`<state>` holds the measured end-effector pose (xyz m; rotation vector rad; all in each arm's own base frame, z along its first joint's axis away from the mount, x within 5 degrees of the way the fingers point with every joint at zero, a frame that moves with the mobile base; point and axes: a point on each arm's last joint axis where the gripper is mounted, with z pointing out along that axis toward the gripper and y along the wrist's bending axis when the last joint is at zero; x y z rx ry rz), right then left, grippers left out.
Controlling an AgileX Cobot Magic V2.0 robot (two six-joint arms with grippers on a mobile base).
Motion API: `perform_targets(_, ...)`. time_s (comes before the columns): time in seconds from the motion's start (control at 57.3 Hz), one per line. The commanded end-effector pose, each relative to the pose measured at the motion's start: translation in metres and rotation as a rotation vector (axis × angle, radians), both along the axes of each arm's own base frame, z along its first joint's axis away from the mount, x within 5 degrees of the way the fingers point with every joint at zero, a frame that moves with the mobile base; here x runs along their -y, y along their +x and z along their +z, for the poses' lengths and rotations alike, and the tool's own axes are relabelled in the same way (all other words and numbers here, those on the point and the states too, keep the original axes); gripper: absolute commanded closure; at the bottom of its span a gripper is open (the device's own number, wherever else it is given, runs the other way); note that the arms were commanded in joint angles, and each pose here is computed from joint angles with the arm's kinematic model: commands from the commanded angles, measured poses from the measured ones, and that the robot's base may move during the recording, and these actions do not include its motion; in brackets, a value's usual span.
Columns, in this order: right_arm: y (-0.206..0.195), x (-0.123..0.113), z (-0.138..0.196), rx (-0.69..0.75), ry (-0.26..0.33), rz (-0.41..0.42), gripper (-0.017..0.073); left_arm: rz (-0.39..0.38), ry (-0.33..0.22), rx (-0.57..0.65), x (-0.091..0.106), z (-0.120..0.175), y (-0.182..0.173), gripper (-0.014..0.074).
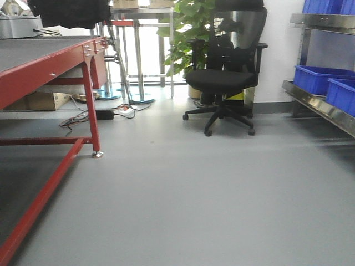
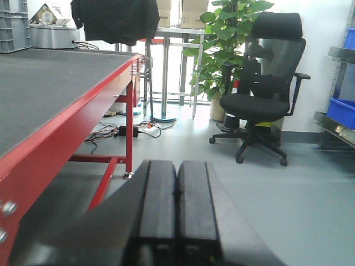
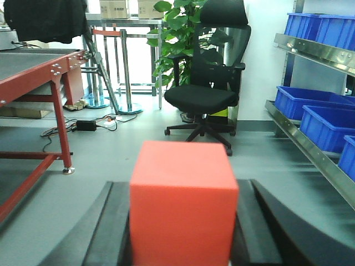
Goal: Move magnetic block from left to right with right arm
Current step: 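Drive the base along the red table toward the office chair, then drive the base past the plant and chair, cube held in right gripper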
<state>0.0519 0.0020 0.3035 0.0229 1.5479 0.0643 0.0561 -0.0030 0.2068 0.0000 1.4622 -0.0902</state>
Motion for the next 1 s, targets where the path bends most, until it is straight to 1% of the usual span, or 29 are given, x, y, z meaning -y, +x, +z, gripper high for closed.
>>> perform_targets(0.0, -0.0011, 0.0007, 0.0154, 0.097, -0.004, -0.011, 0.024, 0.006, -0.009, 0.092, -0.0008, 0.0056, -0.0017, 0.072)
perform_targets(0.978, -0.0009, 0.0007, 0.0154, 0.096, -0.004, -0.011, 0.024, 0.006, -0.009, 0.09, -0.0008, 0.0055, -0.0015, 0.072)
